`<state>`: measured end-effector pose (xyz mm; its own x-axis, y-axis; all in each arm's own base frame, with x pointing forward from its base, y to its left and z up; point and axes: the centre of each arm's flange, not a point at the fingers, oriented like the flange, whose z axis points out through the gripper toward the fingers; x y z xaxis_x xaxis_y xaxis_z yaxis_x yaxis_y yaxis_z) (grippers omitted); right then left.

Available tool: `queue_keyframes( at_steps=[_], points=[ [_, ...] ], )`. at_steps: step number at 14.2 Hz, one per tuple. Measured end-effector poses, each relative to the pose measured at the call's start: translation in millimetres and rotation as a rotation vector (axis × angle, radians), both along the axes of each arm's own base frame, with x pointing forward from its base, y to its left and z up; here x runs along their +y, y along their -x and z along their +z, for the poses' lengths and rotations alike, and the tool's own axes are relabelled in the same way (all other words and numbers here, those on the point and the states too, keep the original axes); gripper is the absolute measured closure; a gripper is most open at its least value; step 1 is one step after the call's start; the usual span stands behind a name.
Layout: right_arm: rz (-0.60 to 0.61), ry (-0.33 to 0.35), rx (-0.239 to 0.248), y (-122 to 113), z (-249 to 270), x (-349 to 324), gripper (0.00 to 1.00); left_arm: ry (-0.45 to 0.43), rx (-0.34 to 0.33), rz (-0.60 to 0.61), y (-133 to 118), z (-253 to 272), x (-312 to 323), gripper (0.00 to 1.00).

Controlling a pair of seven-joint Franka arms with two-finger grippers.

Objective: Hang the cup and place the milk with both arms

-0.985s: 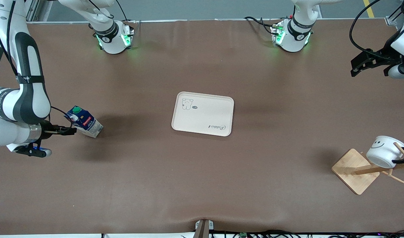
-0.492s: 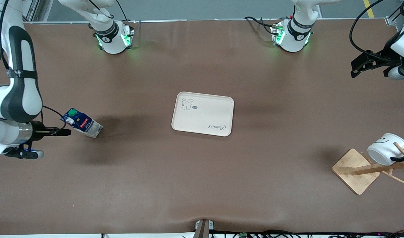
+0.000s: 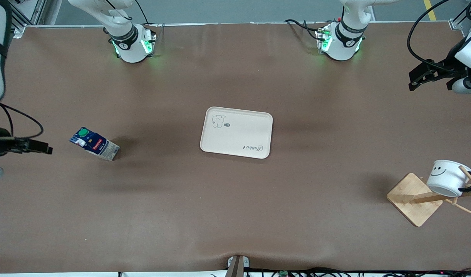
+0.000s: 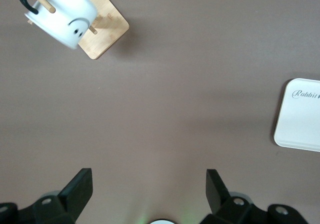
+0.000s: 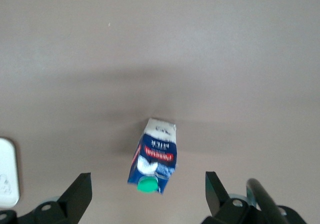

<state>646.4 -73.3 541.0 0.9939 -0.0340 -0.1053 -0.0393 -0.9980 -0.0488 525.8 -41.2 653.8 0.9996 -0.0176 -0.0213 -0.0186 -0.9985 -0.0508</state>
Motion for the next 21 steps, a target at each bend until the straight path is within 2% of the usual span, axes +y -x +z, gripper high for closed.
queue_keyframes(
  at_steps=[2, 5, 7, 9, 11, 14, 21],
  points=[
    [0.013, -0.005, -0.023, 19.9, 35.9, 1.3, 0.00, 0.002, 0.001, 0.000, 0.0, -0.6, -0.1, 0.00],
    [0.015, -0.008, -0.101, 53.1, 73.2, 1.3, 0.00, 0.012, 0.008, -0.001, 0.1, -3.3, -1.3, 0.00],
    [0.021, -0.012, -0.128, 69.5, 65.1, 5.1, 0.00, 0.013, 0.017, -0.001, 0.6, -7.2, -1.7, 0.00],
    [0.029, -0.017, -0.128, 79.6, 46.7, 11.5, 0.00, 0.014, 0.017, -0.001, 2.7, -7.0, -2.0, 0.00],
    [0.035, -0.009, -0.125, 81.7, 38.0, 13.9, 0.00, 0.014, 0.009, -0.001, 5.9, -2.4, -2.2, 0.00],
    [0.046, 0.043, -0.141, 82.7, 45.6, 10.6, 0.00, 0.014, 0.002, -0.002, 7.9, 1.2, -2.4, 0.00],
    [0.047, 0.054, -0.155, 85.4, 53.9, 9.8, 0.00, 0.015, -0.011, -0.005, 7.8, 6.2, -3.2, 0.00]
  ],
)
